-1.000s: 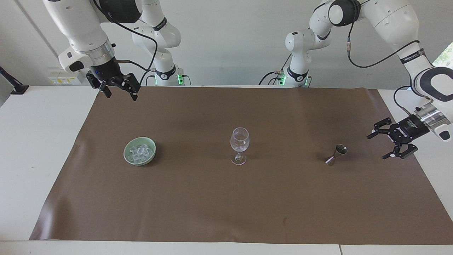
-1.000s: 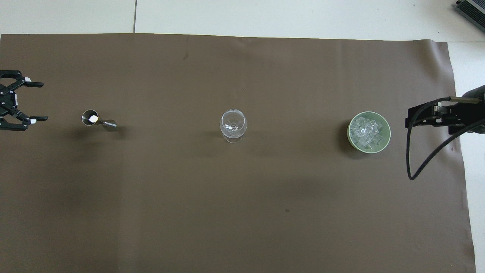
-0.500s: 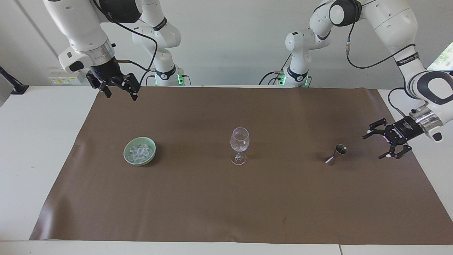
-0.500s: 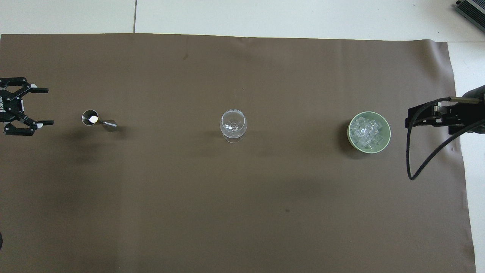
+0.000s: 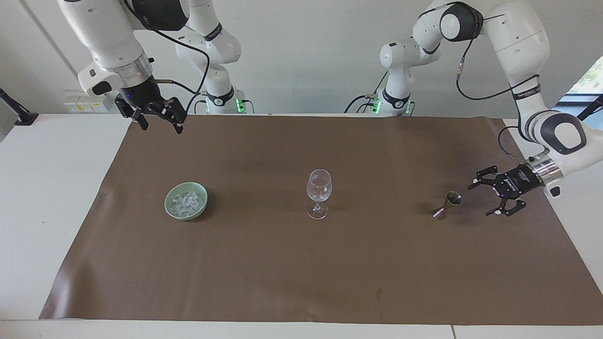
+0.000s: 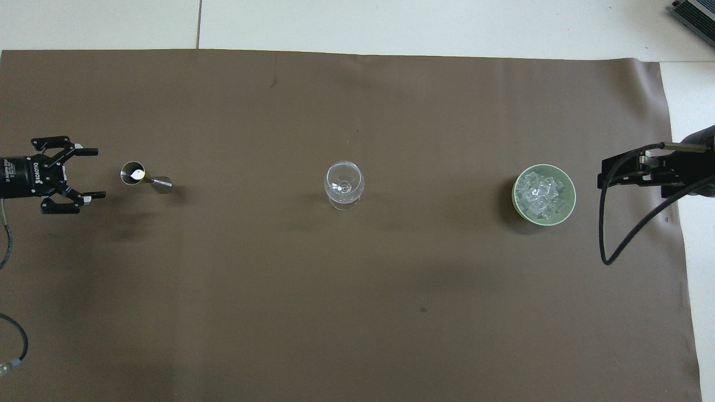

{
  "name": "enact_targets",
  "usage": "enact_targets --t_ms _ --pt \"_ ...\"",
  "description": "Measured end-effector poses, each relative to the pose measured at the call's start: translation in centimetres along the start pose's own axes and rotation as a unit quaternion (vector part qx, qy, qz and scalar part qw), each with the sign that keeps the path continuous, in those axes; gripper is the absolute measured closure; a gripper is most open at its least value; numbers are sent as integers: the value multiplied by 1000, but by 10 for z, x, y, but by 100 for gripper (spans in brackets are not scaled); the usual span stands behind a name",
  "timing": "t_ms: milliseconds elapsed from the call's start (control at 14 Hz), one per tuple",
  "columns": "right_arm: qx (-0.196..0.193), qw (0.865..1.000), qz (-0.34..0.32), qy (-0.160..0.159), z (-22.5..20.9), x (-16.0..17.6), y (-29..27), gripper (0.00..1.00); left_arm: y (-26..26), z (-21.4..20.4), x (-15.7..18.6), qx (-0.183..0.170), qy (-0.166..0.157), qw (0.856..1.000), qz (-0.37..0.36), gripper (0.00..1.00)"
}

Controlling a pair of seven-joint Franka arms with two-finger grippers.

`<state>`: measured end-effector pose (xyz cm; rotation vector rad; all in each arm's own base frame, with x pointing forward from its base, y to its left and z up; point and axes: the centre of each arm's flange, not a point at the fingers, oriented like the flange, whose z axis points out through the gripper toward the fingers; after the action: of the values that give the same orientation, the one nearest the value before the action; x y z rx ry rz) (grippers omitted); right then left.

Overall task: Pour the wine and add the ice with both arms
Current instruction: 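Close the left gripper around the metal jigger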

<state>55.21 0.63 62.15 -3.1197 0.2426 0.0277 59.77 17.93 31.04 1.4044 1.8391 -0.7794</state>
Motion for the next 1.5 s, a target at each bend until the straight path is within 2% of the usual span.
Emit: enact_targets --t_ms 286,714,1143,1500 --pt "0 1000 0 0 0 0 0 0 -10 25 34 -8 -41 999 0 0" --pt "0 1000 0 0 0 0 0 0 -31 53 49 -27 -116 993 11 0" --pt "0 1000 0 0 0 0 0 0 -41 65 58 -65 -161 985 -11 0" --pt "0 1000 0 0 0 0 0 0 -48 75 62 -77 -183 980 -27 3"
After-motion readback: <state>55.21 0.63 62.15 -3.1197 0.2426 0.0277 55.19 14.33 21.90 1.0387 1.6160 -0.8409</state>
